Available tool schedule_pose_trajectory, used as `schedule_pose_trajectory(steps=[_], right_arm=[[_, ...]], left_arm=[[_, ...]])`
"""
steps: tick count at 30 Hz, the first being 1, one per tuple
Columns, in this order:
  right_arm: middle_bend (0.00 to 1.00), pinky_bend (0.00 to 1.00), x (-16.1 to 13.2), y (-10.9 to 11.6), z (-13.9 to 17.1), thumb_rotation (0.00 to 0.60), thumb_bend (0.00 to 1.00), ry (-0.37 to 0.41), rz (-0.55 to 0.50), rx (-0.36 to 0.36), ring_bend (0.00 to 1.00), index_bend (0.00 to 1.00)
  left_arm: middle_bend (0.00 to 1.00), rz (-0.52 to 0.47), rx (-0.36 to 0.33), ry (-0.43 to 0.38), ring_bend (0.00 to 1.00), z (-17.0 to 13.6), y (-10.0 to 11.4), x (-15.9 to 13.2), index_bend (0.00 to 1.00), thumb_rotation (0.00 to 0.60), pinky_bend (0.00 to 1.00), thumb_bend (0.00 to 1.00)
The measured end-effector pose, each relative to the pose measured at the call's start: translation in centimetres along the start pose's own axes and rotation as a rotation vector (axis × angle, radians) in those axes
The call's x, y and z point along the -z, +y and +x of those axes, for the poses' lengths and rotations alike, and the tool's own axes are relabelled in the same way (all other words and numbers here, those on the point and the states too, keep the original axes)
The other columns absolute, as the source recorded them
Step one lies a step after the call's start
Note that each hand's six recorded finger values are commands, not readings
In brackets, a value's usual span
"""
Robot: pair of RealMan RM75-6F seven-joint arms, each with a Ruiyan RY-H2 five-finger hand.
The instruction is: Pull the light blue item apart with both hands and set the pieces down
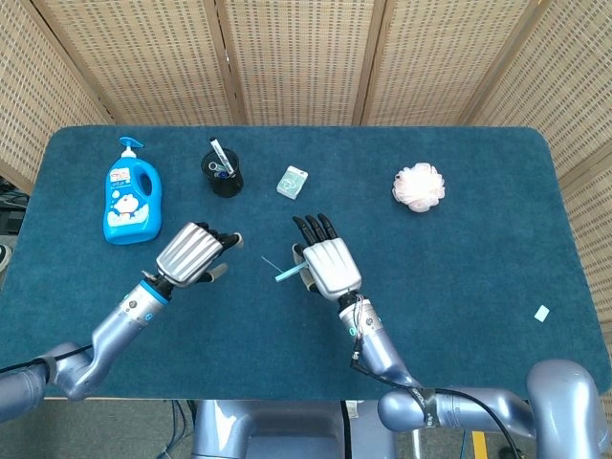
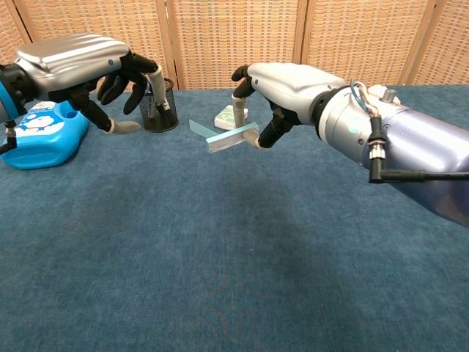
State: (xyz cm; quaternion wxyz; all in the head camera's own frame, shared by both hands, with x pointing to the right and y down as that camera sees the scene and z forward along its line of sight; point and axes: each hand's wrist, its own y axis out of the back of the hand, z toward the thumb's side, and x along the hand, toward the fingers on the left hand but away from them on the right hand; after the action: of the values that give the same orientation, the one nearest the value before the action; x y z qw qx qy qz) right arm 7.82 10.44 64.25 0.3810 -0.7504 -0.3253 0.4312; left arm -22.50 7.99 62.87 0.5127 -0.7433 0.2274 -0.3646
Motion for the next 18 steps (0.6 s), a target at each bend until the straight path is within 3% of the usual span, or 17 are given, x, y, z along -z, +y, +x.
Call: schedule_pose_trajectory(steps=[18], right_arm=[[0.07, 0.00, -0.5, -0.5, 0.2, 0.600, 0.57, -0.017, -0.014, 0.000, 0.00, 0.60]], left_arm=[[0.65, -0.160, 0.026, -0.003, 0.71, 2.9, -1.6, -2.1, 0.44, 0.600, 0.63, 0.34]])
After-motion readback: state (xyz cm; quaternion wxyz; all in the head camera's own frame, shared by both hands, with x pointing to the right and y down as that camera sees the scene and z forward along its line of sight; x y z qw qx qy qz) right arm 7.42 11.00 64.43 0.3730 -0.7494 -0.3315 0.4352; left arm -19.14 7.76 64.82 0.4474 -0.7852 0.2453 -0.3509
